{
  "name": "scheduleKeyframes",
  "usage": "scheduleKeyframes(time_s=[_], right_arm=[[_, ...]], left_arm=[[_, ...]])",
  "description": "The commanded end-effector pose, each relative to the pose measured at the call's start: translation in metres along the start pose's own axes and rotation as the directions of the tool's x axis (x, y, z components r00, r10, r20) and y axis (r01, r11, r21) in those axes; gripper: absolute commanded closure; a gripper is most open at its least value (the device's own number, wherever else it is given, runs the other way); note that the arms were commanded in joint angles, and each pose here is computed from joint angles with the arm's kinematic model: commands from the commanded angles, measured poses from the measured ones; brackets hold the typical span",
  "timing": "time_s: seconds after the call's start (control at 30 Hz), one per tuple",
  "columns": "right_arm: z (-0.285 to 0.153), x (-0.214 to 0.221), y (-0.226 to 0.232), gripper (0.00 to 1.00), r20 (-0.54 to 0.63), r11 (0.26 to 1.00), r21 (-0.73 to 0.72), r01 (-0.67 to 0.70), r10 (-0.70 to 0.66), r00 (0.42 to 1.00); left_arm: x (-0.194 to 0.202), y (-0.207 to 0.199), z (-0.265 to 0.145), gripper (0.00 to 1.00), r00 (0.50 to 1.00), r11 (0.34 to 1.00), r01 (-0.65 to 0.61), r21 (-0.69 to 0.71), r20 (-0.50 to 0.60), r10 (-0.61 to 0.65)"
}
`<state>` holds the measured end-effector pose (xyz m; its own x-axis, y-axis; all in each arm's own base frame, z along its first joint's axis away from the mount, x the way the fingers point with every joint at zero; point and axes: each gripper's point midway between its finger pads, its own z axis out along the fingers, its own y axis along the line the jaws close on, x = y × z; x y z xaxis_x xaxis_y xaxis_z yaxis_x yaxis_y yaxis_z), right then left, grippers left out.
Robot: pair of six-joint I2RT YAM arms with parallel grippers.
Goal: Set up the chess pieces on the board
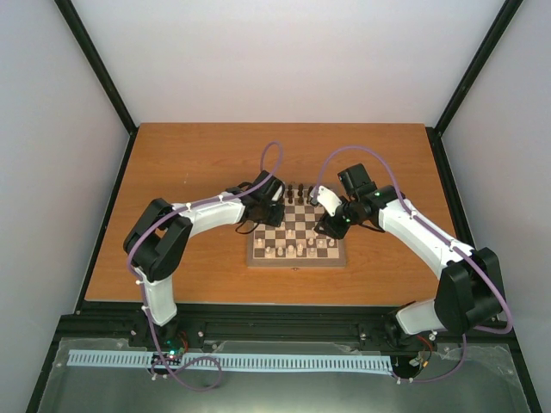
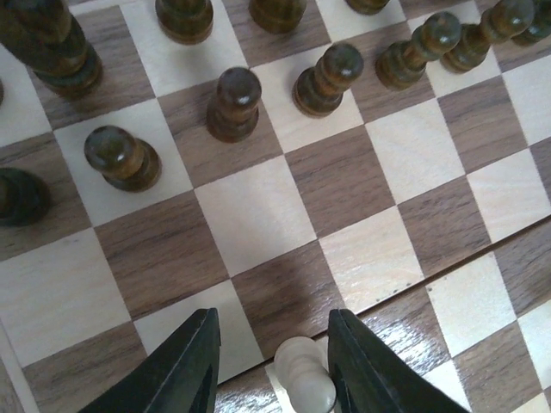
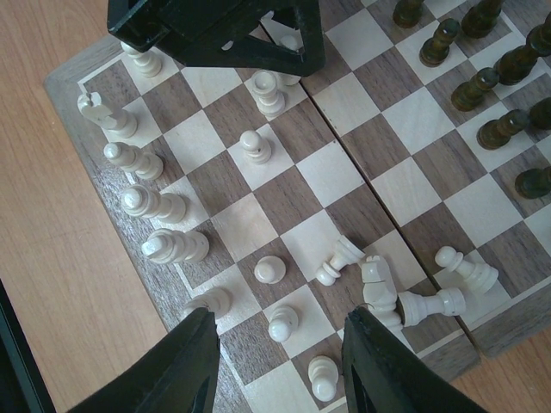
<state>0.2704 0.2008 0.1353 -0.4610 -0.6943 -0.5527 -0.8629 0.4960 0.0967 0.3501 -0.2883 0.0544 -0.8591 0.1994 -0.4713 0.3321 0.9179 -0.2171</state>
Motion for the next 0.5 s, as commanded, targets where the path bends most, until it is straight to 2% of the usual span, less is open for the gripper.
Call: scheduleKeyframes(time_s=[0.0, 0.2, 0.47], right_arm=[[-0.001, 0.0, 0.0, 0.59, 0.014, 1.0, -0.008, 0.009, -0.009, 1.0], [0.001, 0.001, 0.001, 0.59, 0.007, 1.0, -0.016, 0.008, -0.008, 1.0], [0.002, 0.003, 0.0, 0.59, 0.002, 1.0, -0.018, 0.008, -0.008, 1.0]], left_arm=[[-0.006, 0.002, -0.005, 0.64, 1.0, 1.0, -0.004, -0.027, -0.003, 0.004], [-0.004, 0.004, -0.009, 0.68, 1.0, 0.999, -0.003, -0.033, 0.001, 0.003], [-0.004, 0.001, -0.018, 0.8, 1.0, 0.999, -0.026, -0.025, 0.004, 0.026]])
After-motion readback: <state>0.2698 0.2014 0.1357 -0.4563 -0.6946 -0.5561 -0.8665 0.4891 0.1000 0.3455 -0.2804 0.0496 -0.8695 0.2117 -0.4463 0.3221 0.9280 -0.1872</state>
